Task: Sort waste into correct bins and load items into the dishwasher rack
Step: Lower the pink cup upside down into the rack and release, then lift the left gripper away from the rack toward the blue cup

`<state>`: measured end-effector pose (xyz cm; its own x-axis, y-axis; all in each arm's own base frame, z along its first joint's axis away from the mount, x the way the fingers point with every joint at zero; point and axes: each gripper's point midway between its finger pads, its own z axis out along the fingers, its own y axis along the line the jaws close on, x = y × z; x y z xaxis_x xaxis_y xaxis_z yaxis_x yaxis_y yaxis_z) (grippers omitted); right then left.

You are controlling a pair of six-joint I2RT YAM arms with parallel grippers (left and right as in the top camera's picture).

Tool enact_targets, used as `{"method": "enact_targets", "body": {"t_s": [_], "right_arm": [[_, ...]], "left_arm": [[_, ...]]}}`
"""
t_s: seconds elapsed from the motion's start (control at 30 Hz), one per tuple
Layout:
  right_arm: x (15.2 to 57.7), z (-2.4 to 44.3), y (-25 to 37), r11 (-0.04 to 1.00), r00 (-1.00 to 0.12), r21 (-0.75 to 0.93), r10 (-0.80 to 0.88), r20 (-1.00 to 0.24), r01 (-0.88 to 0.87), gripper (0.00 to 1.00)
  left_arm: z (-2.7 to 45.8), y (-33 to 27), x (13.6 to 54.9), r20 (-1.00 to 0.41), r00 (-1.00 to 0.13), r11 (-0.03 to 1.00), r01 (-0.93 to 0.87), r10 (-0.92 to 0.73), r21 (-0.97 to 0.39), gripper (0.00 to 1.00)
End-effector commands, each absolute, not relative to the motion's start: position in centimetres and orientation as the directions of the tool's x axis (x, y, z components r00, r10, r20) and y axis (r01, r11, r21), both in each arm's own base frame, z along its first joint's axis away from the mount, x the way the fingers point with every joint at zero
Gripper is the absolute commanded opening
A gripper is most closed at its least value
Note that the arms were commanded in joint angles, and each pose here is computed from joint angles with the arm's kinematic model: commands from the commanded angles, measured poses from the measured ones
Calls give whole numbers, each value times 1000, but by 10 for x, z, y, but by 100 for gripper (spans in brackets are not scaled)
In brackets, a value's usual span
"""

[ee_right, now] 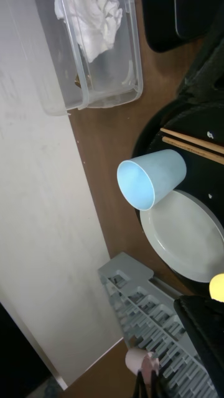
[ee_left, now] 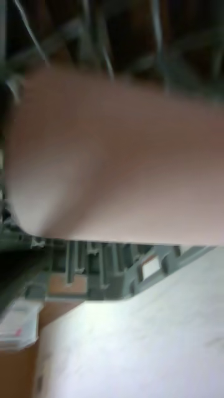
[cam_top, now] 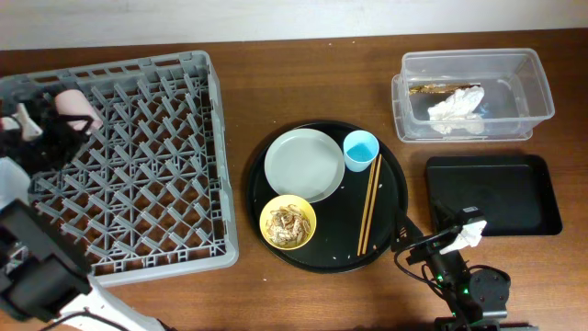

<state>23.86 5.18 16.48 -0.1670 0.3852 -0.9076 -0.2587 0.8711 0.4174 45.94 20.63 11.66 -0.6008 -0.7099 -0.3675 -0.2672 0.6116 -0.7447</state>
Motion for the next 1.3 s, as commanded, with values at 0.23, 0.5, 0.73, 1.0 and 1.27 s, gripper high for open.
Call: {"method": "enact_targets", "body": {"t_s": [0.23,0.5,0.73,1.0,1.27], "right_arm": [[238,162,52,868,-175,423,388,-905,-261,99],[238,162,52,868,-175,423,388,-905,-261,99],[238,162,52,868,-175,423,388,-905,-261,99],[238,162,52,868,-175,423,388,-905,-261,99],[238,162,52,868,-175,423,388,-905,-261,99]], "left_arm": [[213,214,465,-630,-477,772,-190,-613,-607,0],[188,234,474,-701,-462,829,-428,-543,-360,1],[205,109,494,-626,-615,823,-67,-479,-565,31],[175,25,511,-663,-699,955,-100,-267,-280,0],[128,-23,541,-710,-704,998,-66,-29,25,0]]}}
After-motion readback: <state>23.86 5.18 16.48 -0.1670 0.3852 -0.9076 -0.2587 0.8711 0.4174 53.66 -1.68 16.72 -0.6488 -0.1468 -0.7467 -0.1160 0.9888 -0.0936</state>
